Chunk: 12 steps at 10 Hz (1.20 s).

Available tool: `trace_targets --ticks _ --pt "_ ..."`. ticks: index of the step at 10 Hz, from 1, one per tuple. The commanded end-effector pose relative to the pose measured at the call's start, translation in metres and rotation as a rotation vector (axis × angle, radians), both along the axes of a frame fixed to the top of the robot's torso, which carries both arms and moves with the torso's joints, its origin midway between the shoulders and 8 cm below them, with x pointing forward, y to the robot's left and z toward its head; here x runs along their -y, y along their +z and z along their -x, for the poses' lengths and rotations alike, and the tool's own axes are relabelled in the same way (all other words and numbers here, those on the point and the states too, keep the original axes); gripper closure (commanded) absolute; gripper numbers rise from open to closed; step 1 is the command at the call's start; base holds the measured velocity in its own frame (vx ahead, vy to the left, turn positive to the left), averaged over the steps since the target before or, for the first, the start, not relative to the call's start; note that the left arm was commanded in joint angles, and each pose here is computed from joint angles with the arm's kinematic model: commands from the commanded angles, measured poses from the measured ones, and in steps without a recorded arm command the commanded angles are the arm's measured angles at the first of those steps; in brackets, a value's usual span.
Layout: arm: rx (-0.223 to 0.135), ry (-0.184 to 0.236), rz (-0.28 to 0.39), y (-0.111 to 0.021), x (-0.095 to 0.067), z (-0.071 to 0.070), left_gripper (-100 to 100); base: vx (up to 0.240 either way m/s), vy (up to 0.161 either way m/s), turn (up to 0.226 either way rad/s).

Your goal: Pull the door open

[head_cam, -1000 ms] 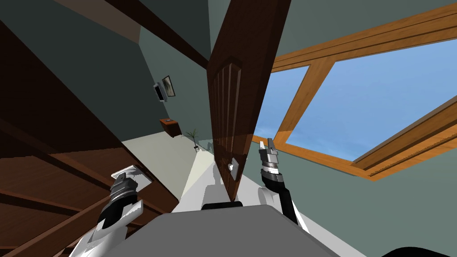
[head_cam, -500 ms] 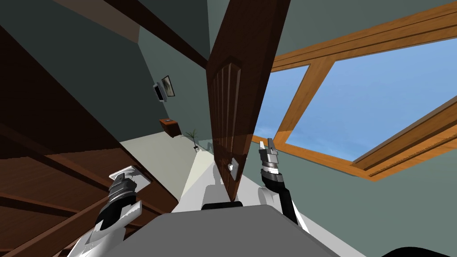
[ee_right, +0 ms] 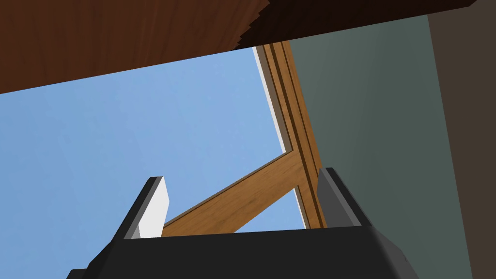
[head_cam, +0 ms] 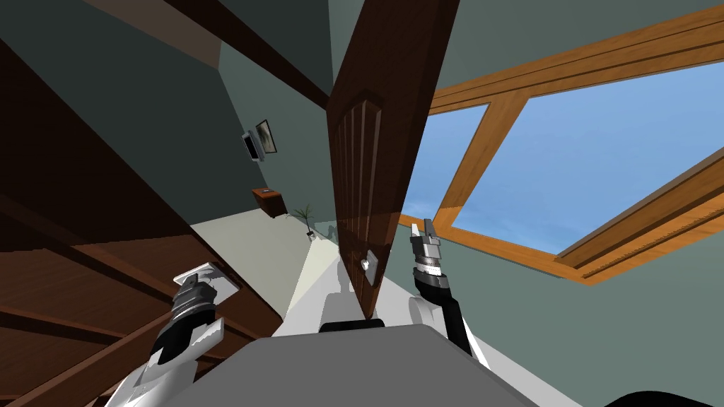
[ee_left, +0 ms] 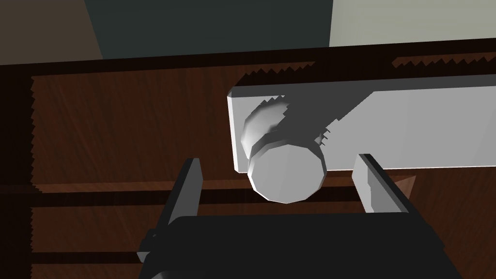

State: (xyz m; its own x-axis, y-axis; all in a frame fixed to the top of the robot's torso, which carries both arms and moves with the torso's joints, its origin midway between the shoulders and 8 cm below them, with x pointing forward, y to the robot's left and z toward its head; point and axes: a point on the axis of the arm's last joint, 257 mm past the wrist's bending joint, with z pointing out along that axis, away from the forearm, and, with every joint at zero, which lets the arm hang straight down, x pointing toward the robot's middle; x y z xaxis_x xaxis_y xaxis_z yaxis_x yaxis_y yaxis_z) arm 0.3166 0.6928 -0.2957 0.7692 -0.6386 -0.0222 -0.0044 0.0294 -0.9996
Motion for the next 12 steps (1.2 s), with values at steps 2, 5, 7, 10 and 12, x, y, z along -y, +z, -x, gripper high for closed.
trace_targets --ticks 2,5,7,10,12 --pt "0.003 -0.011 0.001 -0.0002 -0.0005 -0.0023 -100 -0.002 0.011 -0.012" --pt "0.003 -0.011 0.001 -0.0002 -0.0005 -0.0023 -100 -0.002 0.007 -0.005" --pt "0.003 -0.011 0.001 -0.0002 -0.0005 -0.0023 -100 -0.002 0.008 -0.006" --pt "0.003 -0.011 0.001 -0.0002 -0.0005 -0.0023 -100 0.0 -0.006 0.01" --pt "0.003 -0.037 0.002 -0.0004 -0.0038 -0.0066 -100 -0.004 -0.009 0.026"
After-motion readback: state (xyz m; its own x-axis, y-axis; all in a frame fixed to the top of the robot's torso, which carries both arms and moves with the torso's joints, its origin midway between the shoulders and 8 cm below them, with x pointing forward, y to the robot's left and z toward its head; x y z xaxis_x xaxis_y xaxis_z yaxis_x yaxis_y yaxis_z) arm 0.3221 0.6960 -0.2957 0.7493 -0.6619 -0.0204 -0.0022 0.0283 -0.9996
